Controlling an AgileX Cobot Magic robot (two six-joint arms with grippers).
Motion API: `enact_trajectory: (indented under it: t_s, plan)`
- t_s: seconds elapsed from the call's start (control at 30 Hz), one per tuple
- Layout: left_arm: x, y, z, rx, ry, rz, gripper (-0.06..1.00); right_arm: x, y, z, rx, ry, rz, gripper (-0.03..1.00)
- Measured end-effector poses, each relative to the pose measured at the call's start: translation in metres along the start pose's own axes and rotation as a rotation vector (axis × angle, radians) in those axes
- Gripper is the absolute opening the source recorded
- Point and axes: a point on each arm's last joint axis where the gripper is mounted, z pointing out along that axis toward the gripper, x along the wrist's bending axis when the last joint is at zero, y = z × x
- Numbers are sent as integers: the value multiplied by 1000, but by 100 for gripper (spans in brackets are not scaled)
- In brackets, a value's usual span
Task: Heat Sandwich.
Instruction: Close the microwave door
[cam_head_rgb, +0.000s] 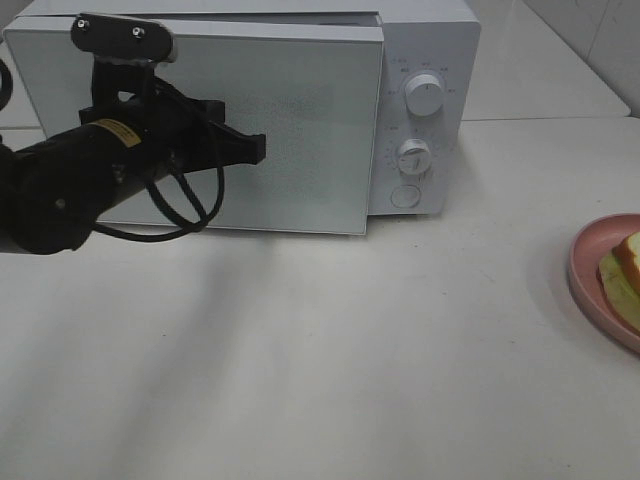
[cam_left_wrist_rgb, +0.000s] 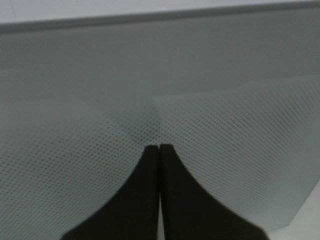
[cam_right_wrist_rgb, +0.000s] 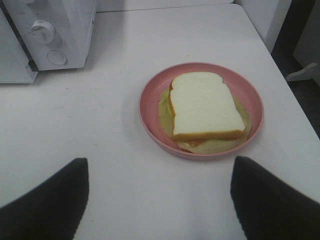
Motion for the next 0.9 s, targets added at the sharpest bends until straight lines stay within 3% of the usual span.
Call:
enact_trajectory:
  t_s: [0.4,0.9]
  plan:
    - [-38,-2,30,12,16,22,0,0,0,0,0,0,0,76]
    - [-62,-4,56,54,-7,51,0,0,0,0,0,0,0,76]
